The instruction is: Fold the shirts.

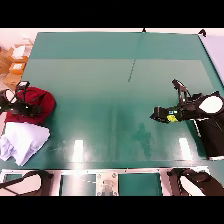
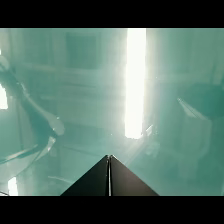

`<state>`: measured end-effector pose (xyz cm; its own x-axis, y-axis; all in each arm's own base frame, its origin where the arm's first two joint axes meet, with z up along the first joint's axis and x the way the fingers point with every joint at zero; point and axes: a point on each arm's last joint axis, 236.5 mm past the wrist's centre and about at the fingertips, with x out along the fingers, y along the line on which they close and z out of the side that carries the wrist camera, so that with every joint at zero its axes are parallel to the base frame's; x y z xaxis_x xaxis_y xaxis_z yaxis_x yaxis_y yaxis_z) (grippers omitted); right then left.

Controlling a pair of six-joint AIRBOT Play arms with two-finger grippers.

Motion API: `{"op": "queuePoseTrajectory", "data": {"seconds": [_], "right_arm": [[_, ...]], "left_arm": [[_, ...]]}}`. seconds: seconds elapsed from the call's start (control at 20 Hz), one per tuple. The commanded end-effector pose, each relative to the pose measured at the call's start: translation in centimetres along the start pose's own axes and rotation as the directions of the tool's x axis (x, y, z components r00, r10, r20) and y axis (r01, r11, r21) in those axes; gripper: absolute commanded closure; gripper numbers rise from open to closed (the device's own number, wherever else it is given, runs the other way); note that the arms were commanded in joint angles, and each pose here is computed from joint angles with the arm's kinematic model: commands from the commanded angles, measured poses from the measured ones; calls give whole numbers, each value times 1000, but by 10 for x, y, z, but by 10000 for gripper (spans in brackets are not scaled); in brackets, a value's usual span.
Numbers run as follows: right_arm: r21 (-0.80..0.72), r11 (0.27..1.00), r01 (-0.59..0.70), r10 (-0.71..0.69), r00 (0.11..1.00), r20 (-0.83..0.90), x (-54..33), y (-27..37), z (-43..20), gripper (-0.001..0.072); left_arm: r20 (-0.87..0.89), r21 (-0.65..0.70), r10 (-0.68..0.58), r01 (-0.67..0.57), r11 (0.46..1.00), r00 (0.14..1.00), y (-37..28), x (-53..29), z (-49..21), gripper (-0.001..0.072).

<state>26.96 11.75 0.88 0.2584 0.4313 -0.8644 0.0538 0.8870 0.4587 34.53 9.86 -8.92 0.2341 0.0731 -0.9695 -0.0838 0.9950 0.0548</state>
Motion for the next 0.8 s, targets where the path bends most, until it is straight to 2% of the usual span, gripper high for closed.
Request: {"op": "queuePoseTrajectory", "data": {"seconds": [0.0, 0.1, 0.2, 0.25, 0.35, 0.45, 0.55, 0.65, 0.75], "right_arm": [[0, 1000, -1, 1, 1000, 0, 0, 0, 0, 691], [0, 1000, -1, 1, 1000, 0, 0, 0, 0, 691], [1, 1000, -1, 1, 1000, -4, 0, 0, -1, 691], [0, 1000, -1, 1, 1000, -10, 0, 0, -2, 691], [-3, 1000, -2, 2, 999, -32, -7, 3, -5, 692], [-14, 1000, -7, 7, 1000, -19, -22, 7, 4, 692], [-33, 999, -15, 16, 1000, 18, -44, 16, 19, 692], [-68, 997, -24, 29, 997, 70, -69, 30, 34, 692], [-106, 994, -31, 45, 990, 135, -93, 44, 49, 692]], "left_arm": [[-8, -32, -40, 39, 999, 999, -7, -21, 18, 688], [82, -60, -102, 108, 992, 991, -19, -68, 56, 688], [266, -70, -208, 234, 970, 941, -42, -141, 104, 688], [373, -54, -264, 305, 951, 890, -56, -185, 124, 688], [556, 27, -399, 464, 886, 730, -91, -281, 148, 688], [629, 165, -530, 569, 806, 568, -132, -357, 145, 688], [576, 281, -636, 606, 744, 514, -183, -381, 125, 688], [429, 369, -742, 649, 665, 516, -247, -371, 96, 688], [279, 394, -811, 709, 585, 514, -311, -345, 68, 687]]}}
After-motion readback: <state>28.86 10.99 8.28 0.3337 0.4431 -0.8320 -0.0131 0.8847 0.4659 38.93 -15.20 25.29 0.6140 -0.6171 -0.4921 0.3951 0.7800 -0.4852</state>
